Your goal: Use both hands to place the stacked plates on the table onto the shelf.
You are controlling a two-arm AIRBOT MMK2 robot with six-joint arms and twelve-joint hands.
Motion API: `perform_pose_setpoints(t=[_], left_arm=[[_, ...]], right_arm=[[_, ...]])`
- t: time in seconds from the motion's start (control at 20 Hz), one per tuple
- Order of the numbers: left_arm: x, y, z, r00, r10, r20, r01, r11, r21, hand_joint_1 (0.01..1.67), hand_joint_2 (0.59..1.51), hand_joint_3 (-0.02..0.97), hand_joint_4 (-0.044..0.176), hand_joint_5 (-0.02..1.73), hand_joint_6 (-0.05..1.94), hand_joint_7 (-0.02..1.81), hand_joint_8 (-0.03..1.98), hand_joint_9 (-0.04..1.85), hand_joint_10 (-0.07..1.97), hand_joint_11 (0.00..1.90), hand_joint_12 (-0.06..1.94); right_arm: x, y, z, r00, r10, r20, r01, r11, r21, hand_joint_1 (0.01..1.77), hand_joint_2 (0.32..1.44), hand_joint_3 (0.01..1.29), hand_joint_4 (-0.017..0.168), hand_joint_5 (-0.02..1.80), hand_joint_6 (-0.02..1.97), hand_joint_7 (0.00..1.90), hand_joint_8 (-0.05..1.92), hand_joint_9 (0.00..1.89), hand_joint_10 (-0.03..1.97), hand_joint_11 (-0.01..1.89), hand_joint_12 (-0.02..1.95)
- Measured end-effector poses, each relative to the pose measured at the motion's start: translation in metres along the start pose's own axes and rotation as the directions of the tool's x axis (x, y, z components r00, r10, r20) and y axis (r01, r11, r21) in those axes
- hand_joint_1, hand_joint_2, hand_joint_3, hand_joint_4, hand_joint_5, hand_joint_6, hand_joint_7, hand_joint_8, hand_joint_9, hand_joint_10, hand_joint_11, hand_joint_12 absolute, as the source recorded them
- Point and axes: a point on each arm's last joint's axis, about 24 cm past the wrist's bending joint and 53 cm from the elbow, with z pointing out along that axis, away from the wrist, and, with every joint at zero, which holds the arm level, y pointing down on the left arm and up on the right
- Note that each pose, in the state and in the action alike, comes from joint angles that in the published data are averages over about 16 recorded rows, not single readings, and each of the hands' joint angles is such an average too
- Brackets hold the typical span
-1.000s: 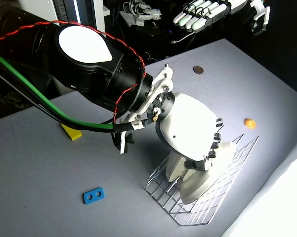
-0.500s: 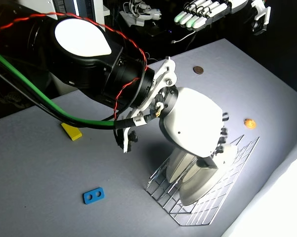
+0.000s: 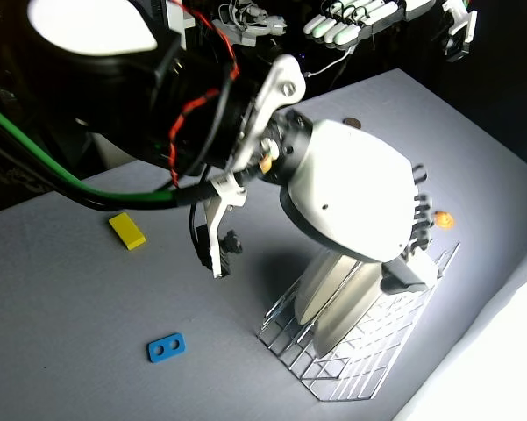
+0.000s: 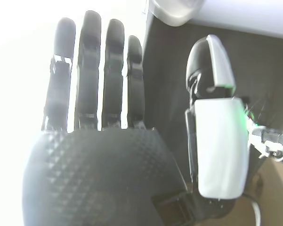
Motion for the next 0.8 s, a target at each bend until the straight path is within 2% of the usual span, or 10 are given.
perform_pose_setpoints(t=[0.2, 0.35, 0.45, 0.55, 0.65, 0.8], left_arm=[[0.001, 0.0, -0.001, 1.0, 0.005, -0.003, -0.005, 1.0, -0.001, 0.02, 1.075, 0.019, 0.002, 0.03, 0.01, 0.03, 0.0, 0.03, 0.01, 0.01, 0.0], [0.002, 0.001, -0.001, 0.9999, 0.009, -0.009, -0.009, 1.0, -0.003, 0.03, 1.096, 0.018, 0.002, 0.09, 0.03, 0.11, 0.04, 0.1, 0.08, 0.02, 0.19], [0.003, 0.001, -0.002, 0.9999, 0.011, -0.013, -0.011, 0.9999, -0.004, 0.05, 1.112, 0.017, 0.002, 0.16, 0.15, 0.2, 0.19, 0.17, 0.28, 0.08, 0.42], [0.004, 0.002, -0.003, 0.9997, 0.013, -0.019, -0.013, 0.9999, -0.006, 0.07, 1.129, 0.016, 0.002, 0.28, 0.38, 0.35, 0.42, 0.31, 0.51, 0.22, 0.66], [0.006, 0.003, -0.004, 0.9996, 0.015, -0.024, -0.015, 0.9999, -0.008, 0.1, 1.146, 0.014, 0.002, 0.47, 0.61, 0.55, 0.65, 0.52, 0.75, 0.42, 0.9], [0.007, 0.003, -0.005, 0.9994, 0.017, -0.029, -0.017, 0.9998, -0.01, 0.13, 1.167, 0.013, 0.002, 0.62, 0.8, 0.72, 0.85, 0.68, 0.96, 0.57, 1.14]], right_arm=[[-0.006, 0.001, -0.018, 1.0, -0.021, 0.009, 0.021, 1.0, -0.008, 0.74, 1.05, 0.01, 0.0, 0.69, 0.04, 0.85, 0.02, 0.79, 0.15, 0.4, 1.17], [-0.007, -0.001, -0.033, 1.0, -0.017, 0.01, 0.017, 1.0, -0.011, 0.68, 1.05, 0.01, 0.0, 0.76, 0.04, 0.91, 0.04, 0.85, 0.19, 0.47, 1.16], [-0.007, -0.002, -0.043, 1.0, -0.005, 0.01, 0.005, 1.0, -0.012, 0.64, 1.05, 0.01, 0.0, 0.8, 0.11, 0.95, 0.12, 0.89, 0.28, 0.55, 1.21], [-0.006, -0.003, -0.052, 1.0, 0.006, 0.008, -0.006, 1.0, -0.013, 0.58, 1.05, 0.01, 0.0, 0.85, 0.3, 1.0, 0.31, 0.95, 0.48, 0.65, 1.3], [-0.005, -0.005, -0.061, 1.0, 0.012, 0.004, -0.012, 1.0, -0.014, 0.54, 1.06, 0.01, 0.001, 0.92, 0.53, 1.05, 0.54, 1.02, 0.7, 0.79, 1.38], [-0.005, -0.006, -0.068, 1.0, 0.02, 0.004, -0.02, 1.0, -0.016, 0.49, 1.06, 0.01, 0.0, 0.99, 0.69, 1.12, 0.71, 1.09, 0.87, 0.92, 1.43]])
